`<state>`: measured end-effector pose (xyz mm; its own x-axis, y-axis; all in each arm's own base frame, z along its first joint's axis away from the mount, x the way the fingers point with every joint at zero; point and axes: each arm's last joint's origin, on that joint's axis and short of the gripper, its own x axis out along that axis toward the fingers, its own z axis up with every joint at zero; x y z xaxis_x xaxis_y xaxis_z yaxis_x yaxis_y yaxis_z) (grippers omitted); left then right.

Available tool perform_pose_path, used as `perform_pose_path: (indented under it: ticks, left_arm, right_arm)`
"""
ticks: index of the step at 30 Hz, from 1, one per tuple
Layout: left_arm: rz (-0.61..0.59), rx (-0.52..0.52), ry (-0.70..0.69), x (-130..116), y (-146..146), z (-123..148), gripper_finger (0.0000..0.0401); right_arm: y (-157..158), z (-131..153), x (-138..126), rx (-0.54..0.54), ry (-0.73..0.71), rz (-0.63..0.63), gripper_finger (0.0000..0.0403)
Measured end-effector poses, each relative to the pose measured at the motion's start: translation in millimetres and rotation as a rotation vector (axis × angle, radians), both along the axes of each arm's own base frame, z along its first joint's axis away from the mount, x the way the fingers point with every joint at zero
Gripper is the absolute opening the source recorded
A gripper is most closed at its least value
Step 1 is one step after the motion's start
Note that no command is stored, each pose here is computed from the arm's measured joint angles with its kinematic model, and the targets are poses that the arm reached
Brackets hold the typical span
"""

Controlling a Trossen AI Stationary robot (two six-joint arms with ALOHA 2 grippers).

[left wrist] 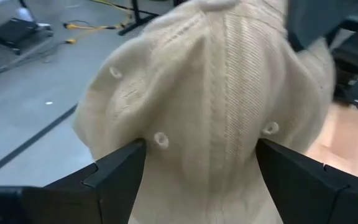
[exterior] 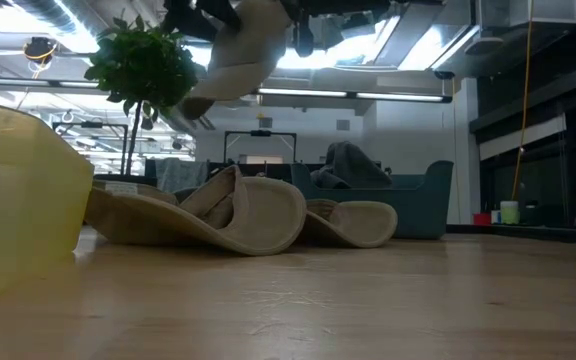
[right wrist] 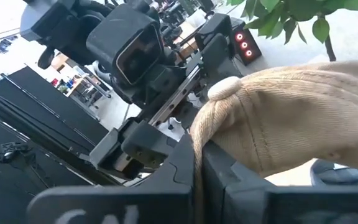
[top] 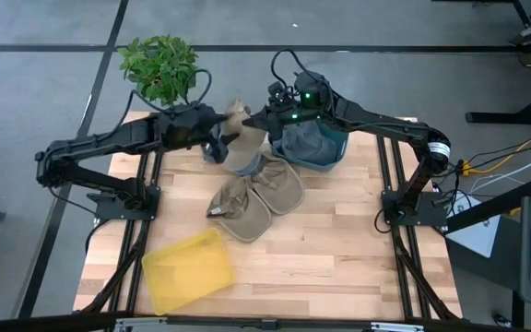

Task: Pick & Place hat
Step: Put the right brown cap into the yellow bin

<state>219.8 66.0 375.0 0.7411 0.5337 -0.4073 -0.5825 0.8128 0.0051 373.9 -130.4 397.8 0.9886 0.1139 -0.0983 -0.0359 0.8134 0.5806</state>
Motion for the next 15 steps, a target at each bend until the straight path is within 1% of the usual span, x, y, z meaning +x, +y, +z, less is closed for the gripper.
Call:
perform_pose_path:
  ticks: [3, 6, 8, 12, 15]
  left_arm:
    - [0.018, 0.027, -0.012, 2.9, 1.7, 1.2, 0.0306]
    - [0.008, 0.057, -0.038, 7.3, 2.8, 3.6, 0.0306]
    - [-0.021, 0.071, -0.065, 10.6, 3.0, 5.8, 0.0306]
    - [-0.115, 0.121, -0.091, 18.0, 2.8, 8.8, 0.0306]
    - [-0.126, 0.142, -0.097, 20.7, 3.3, 9.4, 0.0306]
  right_arm:
    - [0.0, 0.2, 0.0, -0.003, -0.003, 0.000, 0.0007]
    - [-0.1, 2.3, 0.1, -0.010, -0.024, 0.000, 0.0007]
    - [-0.1, 4.2, 0.2, -0.017, -0.042, 0.000, 0.0007]
    - [-0.1, 5.0, 0.3, -0.019, -0.050, 0.001, 0.0007]
    - [0.0, 5.5, 0.4, -0.018, -0.055, 0.004, 0.0007]
